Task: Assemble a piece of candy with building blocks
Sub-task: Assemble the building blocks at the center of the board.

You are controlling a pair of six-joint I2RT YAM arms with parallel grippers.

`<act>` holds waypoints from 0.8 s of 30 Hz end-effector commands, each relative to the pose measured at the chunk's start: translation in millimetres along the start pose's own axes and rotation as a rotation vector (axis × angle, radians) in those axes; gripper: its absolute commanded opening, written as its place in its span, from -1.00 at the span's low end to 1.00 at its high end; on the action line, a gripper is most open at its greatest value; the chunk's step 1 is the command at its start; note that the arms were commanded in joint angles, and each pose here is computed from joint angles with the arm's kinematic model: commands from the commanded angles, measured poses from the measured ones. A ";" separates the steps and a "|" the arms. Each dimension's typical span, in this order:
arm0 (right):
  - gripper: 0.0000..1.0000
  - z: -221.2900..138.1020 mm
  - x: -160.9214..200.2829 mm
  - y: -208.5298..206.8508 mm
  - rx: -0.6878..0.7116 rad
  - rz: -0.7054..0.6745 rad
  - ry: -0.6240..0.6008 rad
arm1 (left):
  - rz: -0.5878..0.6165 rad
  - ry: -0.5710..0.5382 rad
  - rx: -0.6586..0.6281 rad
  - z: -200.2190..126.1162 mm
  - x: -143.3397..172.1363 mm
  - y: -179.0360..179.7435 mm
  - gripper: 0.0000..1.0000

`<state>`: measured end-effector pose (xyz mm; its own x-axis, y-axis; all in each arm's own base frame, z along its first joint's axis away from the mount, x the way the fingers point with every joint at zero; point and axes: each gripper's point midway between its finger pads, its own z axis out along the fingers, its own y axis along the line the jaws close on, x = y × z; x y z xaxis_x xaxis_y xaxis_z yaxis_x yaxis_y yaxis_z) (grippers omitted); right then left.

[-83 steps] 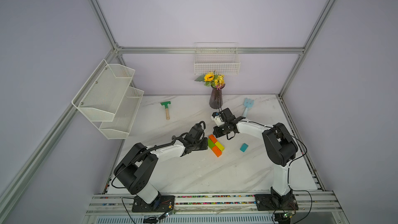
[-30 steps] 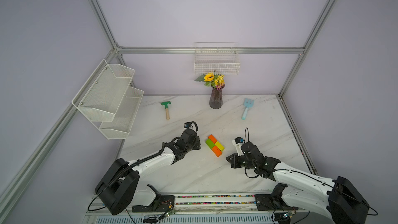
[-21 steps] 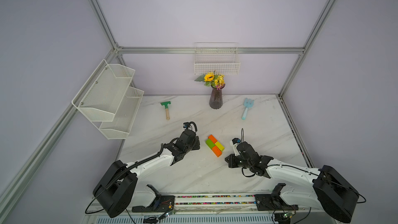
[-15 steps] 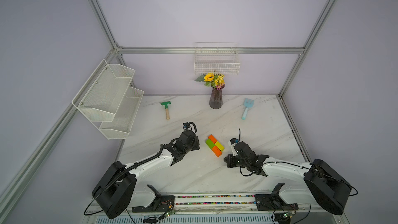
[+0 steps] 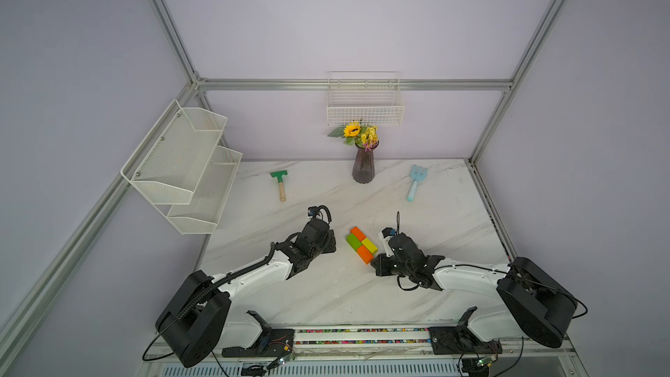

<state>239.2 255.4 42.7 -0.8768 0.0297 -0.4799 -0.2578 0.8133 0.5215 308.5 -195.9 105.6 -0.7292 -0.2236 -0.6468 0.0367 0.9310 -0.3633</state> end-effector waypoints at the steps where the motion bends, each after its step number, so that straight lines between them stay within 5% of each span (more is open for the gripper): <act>1: -1.00 0.4 -13.5 13.4 -0.032 -0.028 -0.035 | -0.037 -0.033 0.005 -1.0 -9.7 -2.0 -1.00; 24: -1.00 3.7 -18.4 11.9 -0.007 -0.043 -0.039 | -0.036 -0.028 -0.001 -1.9 -7.7 0.1 -1.00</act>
<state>247.5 261.3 49.5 -0.8645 0.0234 -0.5021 -0.2769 0.8115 0.5146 308.4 -195.9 105.3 -0.7298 -0.2232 -0.6462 0.0364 0.9312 -0.3626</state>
